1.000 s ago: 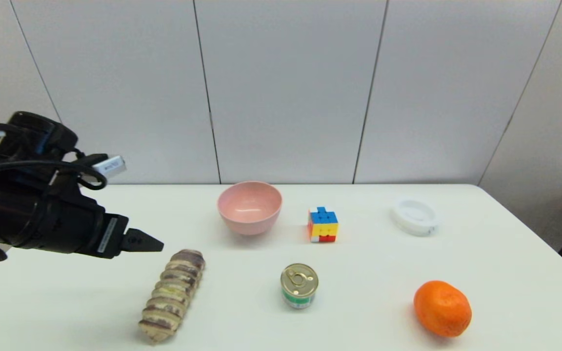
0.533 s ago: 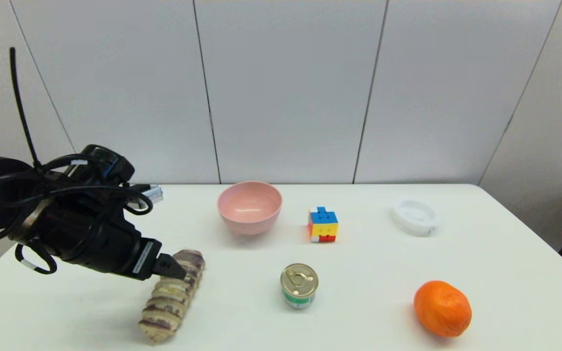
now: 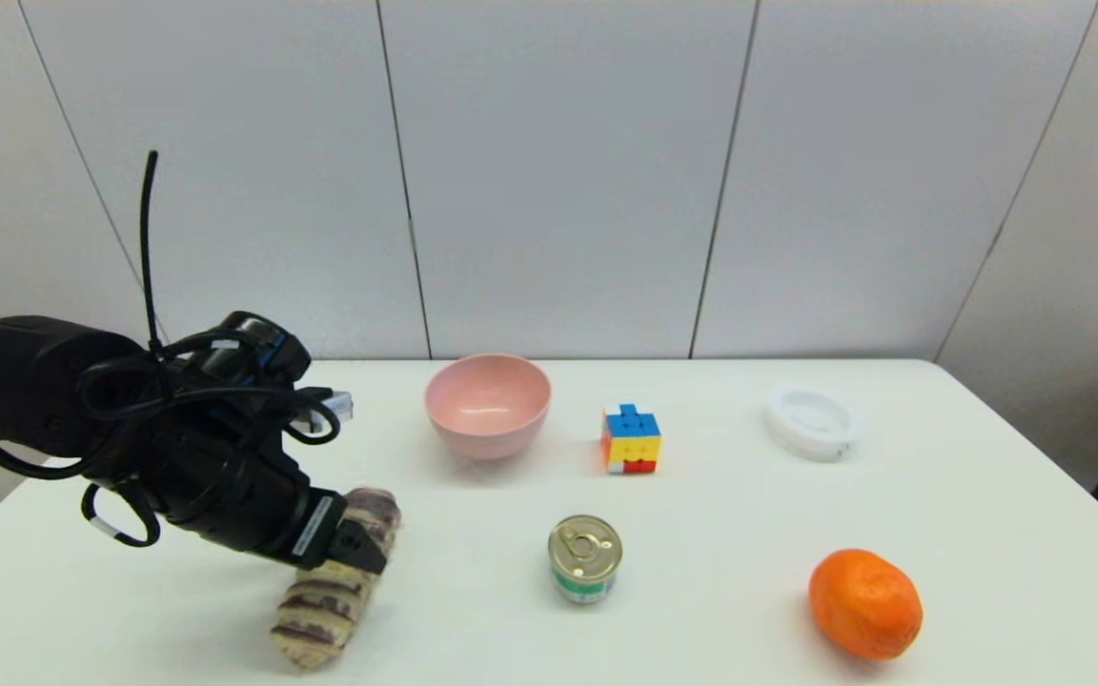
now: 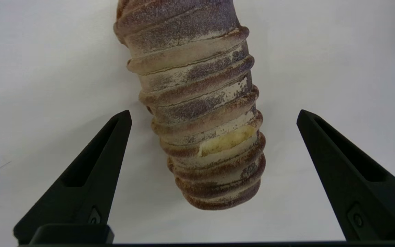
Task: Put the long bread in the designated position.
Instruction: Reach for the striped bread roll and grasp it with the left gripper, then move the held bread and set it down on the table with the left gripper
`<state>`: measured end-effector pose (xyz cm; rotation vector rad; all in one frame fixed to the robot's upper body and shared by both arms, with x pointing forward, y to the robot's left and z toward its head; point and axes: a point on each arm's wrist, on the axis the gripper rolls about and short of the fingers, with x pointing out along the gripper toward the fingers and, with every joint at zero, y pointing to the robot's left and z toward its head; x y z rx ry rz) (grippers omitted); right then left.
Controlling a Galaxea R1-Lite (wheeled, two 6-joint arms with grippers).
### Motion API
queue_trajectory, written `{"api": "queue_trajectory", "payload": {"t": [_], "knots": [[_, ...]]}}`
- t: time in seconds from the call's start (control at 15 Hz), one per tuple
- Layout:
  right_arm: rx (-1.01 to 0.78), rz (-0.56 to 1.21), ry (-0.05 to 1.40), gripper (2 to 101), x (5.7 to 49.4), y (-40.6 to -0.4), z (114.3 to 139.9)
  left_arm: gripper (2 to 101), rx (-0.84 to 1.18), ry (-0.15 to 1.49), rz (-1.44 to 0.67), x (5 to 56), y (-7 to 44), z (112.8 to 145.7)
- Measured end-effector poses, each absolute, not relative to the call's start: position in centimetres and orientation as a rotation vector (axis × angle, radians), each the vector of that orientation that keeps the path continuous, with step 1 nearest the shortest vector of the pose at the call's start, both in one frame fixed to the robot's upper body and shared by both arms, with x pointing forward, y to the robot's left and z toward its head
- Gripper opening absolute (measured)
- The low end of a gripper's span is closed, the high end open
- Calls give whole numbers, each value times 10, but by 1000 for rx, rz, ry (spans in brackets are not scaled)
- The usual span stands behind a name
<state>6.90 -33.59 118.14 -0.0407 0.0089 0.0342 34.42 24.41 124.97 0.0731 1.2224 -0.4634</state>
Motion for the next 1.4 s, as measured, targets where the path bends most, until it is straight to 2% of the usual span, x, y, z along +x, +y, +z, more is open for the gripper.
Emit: {"api": "queue_trajectory", "payload": {"t": [0.4, 0.6, 0.87, 0.93, 1.0, 1.4], "knots": [[-40, 35, 9, 980, 69, -336, 1181, 979, 103, 1258, -434, 346, 232, 1240], [-40, 35, 9, 980, 69, -336, 1181, 696, 138, 1261, -407, 345, 228, 1238], [-40, 34, 8, 980, 69, -336, 1181, 450, 142, 1251, -415, 346, 225, 1238], [-40, 34, 8, 980, 69, -336, 1181, 336, 140, 1240, -418, 347, 224, 1239], [-40, 34, 9, 980, 69, -336, 1181, 89, 139, 1225, -421, 348, 224, 1241], [-40, 34, 8, 980, 69, -336, 1181, 72, 123, 1094, -432, 357, 221, 1268]]}}
